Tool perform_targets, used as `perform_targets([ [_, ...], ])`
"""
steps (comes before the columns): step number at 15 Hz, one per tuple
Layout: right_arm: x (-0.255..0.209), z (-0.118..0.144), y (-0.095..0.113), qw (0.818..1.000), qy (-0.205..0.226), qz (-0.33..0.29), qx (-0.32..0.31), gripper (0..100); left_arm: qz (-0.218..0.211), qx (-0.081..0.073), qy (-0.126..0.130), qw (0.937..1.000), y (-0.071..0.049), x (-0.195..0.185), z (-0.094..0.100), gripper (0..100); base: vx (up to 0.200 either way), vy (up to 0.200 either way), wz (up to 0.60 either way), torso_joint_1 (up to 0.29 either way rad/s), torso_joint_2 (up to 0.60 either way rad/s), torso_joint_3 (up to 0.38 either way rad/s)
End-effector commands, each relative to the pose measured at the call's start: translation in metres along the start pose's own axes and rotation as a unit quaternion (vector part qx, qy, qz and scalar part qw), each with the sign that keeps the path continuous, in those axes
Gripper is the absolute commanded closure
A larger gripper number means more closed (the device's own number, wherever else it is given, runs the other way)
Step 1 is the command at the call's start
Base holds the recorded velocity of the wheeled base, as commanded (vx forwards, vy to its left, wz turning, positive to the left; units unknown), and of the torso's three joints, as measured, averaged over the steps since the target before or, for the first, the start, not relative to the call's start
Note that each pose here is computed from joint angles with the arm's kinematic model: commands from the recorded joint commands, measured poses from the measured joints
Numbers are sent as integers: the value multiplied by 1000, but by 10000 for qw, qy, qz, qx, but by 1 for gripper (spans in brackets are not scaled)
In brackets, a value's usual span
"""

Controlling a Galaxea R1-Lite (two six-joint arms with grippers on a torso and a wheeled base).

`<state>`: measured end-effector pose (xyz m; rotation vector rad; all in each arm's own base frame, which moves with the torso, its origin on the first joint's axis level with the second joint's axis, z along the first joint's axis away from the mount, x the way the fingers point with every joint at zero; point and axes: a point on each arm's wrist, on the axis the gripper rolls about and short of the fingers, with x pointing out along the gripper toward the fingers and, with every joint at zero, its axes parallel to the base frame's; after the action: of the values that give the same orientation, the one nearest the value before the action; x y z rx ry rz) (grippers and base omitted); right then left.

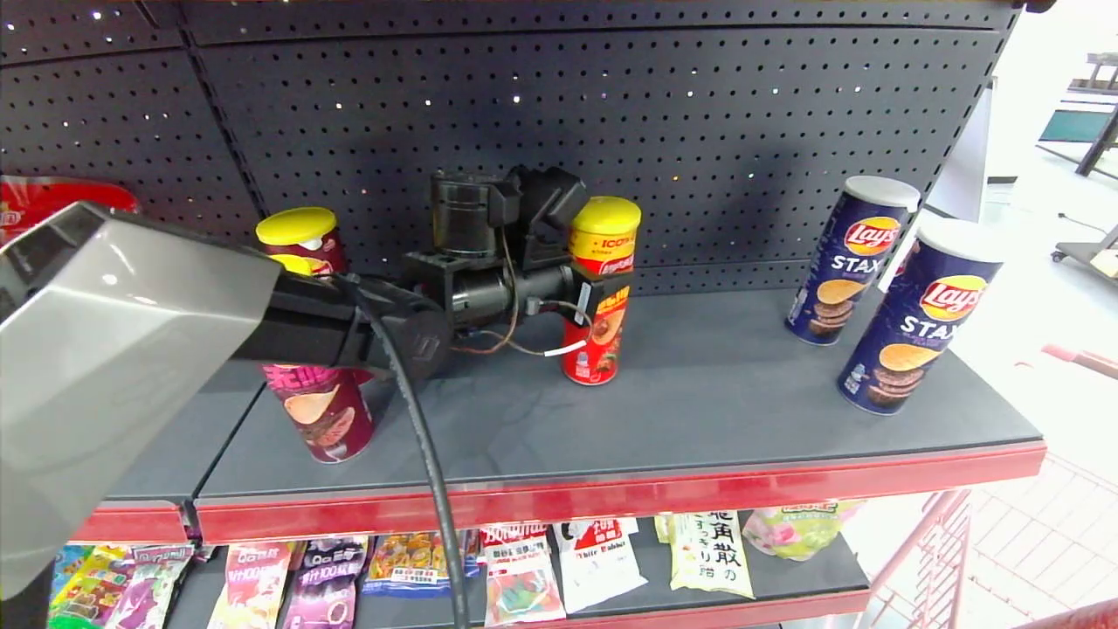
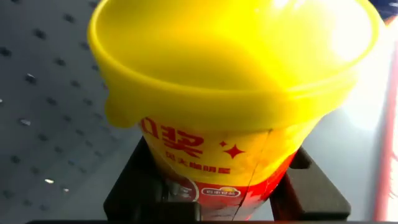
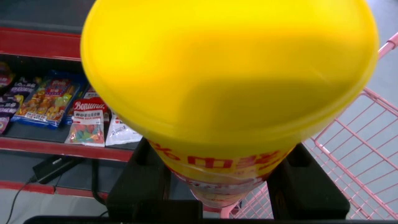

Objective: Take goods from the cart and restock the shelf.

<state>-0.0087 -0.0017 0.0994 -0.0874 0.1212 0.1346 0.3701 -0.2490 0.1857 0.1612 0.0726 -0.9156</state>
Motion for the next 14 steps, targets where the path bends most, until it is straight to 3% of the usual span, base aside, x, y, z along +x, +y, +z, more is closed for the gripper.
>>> perform_targets([
  [1, 0, 0, 0, 10000, 3, 2, -5, 100, -231, 67, -172, 9996, -13, -38, 16, 100, 0, 0, 0, 0, 0, 0],
  [2, 0, 0, 0, 10000, 3, 2, -5, 100, -206, 105, -235, 9995, -14, -44, 12, 100, 0, 0, 0, 0, 0, 0],
  [4, 0, 0, 0, 10000, 4, -5, 2, 100, -112, 328, -543, 9979, -16, -50, 0, 100, 0, 0, 0, 0, 0, 0],
  [6, 0, 0, 0, 10000, 4, -5, -5, 100, -67, 358, -623, 9974, -19, -55, -9, 100, 0, 0, 0, 0, 0, 0],
  [8, 0, 1, 0, 10000, -3, -14, -5, 100, -103, 370, -693, 9969, -21, -62, 0, 100, 0, 0, 0, 0, 0, 0],
  [11, 0, 1, 0, 10000, -11, -14, -5, 100, -154, 342, -621, 9974, -22, -68, 4, 100, 0, 0, 0, 0, 0, 0],
  [12, 0, 1, 0, 10000, -9, -30, -4, 100, -489, 286, -526, 9970, -24, -75, 8, 100, 0, 0, 0, 0, 0, 0],
  [14, 0, 2, 0, 10000, -32, -31, -4, 100, -915, 235, -391, 9948, -14, -81, 3, 100, 0, 0, 0, 0, 0, 0],
])
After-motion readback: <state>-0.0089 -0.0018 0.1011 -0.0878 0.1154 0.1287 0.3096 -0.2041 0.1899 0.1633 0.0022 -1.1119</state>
